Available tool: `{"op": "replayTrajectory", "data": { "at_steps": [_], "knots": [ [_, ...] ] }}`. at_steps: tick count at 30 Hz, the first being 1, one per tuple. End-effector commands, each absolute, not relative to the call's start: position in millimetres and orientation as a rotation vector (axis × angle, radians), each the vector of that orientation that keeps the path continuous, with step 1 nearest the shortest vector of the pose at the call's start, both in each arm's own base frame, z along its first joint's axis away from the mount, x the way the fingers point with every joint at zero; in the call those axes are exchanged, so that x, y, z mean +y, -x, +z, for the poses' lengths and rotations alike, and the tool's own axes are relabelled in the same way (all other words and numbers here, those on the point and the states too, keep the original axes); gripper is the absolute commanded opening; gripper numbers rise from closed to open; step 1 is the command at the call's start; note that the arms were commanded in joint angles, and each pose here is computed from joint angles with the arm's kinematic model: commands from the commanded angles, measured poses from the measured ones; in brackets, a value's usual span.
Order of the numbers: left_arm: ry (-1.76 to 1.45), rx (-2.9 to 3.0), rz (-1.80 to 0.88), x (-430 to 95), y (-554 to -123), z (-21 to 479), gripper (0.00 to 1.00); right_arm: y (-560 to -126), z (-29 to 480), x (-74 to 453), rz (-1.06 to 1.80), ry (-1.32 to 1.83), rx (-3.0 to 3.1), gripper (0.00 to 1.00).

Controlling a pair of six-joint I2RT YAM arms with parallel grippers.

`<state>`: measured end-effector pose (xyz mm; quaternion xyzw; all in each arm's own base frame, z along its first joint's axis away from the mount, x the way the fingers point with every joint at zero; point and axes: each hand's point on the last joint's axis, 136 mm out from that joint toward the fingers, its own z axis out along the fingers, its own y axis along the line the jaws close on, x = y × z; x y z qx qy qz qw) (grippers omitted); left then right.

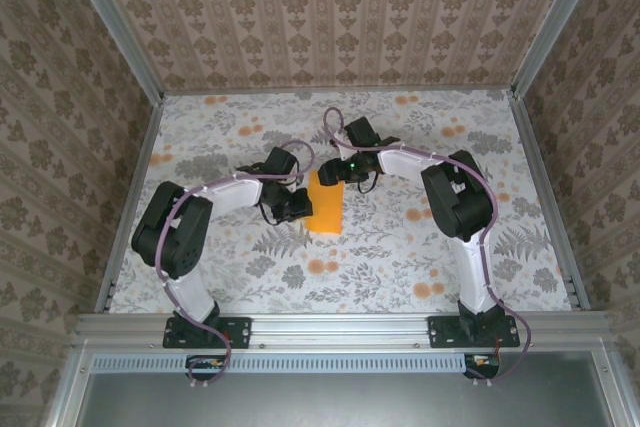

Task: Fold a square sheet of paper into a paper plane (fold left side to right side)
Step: Third fold the triangle at the center of the table.

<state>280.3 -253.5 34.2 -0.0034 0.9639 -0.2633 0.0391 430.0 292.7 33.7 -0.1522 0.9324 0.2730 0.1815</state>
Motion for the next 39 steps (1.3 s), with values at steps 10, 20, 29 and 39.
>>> {"op": "replayTrajectory", "data": {
  "at_steps": [10,20,29,39],
  "knots": [
    [0.135,2.925,-0.878,-261,-269,56,0.0,-411,110,269,0.675,0.542,2.341,0.86],
    [0.324,2.926,-1.019,-270,-261,53,0.0,-283,98,265,0.475,0.771,2.147,0.87],
    [0.372,2.933,-1.085,-277,-261,53,0.0,-241,75,304,0.268,1.101,1.984,0.85],
    [0.384,2.946,-1.089,-277,-259,51,0.0,-261,63,336,0.181,1.169,1.932,0.72]
  ]
}}
